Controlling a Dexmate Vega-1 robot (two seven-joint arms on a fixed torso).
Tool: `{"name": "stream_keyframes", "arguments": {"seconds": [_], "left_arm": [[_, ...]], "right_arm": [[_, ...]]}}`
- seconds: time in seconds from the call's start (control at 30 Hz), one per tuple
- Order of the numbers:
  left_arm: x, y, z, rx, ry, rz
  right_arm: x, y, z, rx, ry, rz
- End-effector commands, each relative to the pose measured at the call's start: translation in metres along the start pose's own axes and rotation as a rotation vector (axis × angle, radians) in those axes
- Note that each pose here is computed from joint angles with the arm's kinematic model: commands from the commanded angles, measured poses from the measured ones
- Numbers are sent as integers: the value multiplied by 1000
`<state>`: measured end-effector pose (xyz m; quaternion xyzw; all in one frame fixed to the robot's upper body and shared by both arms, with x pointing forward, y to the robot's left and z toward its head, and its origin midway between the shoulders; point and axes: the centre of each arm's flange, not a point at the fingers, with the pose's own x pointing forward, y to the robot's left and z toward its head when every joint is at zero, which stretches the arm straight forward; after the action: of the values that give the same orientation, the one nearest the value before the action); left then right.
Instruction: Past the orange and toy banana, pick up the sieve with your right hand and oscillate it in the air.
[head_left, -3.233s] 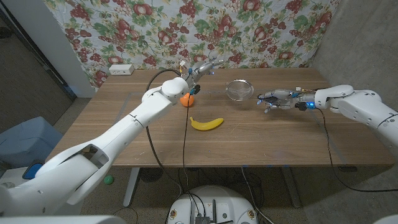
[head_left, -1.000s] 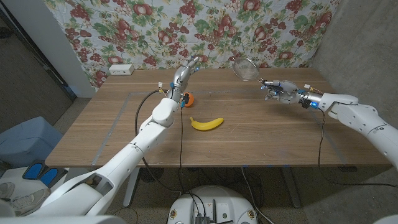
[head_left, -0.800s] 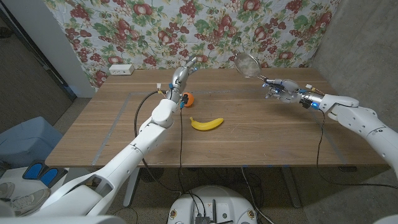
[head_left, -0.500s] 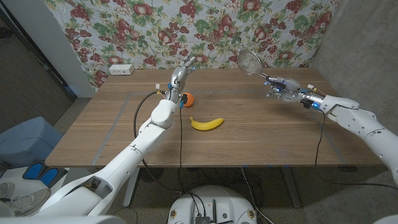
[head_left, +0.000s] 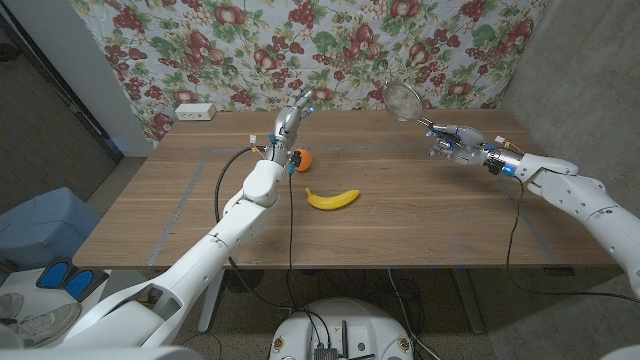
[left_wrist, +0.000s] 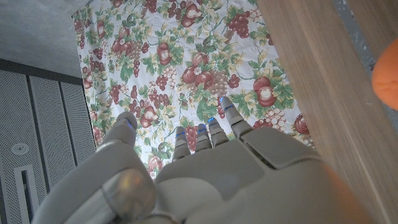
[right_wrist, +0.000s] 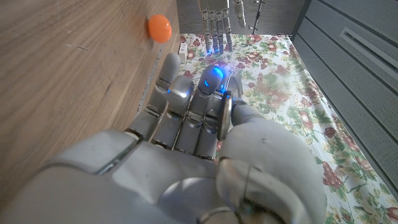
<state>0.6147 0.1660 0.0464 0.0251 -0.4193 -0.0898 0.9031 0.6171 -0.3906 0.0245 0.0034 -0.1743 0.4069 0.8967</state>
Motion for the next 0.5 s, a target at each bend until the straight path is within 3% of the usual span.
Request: {"name": "stream_keyframes", "arguments": {"seconds": [0.03,0.23,0.5], "left_arm": [[1,3,-2,1,8,9],[2,4,-1,4,6,8],[4,5,-2,2,11,6]], "right_arm": [[1,-7,-8,-7,130,-67],[2,-10,-9,-22,285,-111],[2,-11,-11,-18,340,-122]]}}
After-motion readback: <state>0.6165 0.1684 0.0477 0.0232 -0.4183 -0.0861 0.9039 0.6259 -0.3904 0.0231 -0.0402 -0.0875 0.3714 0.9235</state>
